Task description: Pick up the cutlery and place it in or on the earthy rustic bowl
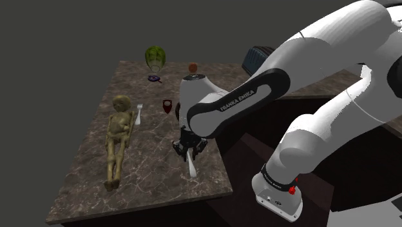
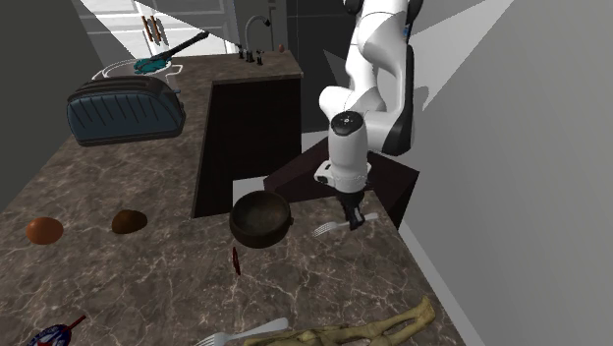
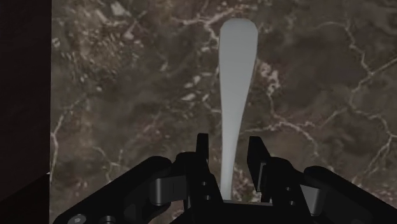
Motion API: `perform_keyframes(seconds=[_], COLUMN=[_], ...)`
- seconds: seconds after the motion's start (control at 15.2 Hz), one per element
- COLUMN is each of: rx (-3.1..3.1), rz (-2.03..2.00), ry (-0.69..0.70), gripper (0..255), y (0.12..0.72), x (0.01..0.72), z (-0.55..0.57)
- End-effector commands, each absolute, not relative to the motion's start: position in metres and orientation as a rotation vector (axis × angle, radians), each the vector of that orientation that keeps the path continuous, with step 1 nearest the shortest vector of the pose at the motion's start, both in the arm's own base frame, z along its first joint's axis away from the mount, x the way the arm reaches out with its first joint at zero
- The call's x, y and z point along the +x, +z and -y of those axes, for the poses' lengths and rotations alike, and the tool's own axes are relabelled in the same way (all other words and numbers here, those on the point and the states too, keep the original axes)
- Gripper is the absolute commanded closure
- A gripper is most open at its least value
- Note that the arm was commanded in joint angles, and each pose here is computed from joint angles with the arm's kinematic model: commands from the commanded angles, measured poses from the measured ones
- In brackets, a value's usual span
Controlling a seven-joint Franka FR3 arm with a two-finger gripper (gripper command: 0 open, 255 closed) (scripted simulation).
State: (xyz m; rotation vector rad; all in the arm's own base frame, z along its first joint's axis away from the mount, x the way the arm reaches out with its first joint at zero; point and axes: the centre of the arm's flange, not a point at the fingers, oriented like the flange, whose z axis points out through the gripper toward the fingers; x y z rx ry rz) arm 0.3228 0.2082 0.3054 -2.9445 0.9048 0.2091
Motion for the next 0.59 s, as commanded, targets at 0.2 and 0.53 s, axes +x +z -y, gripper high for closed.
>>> perform_keyframes(seconds=[0.2, 0.53], rx=[-2.945, -2.945], rz=[-0.905, -0.905], ry=[0.21, 0.21], gripper=[255, 255], y=[0.331, 0.358], x=[0.323, 0.323], z=[-0.208, -0.208])
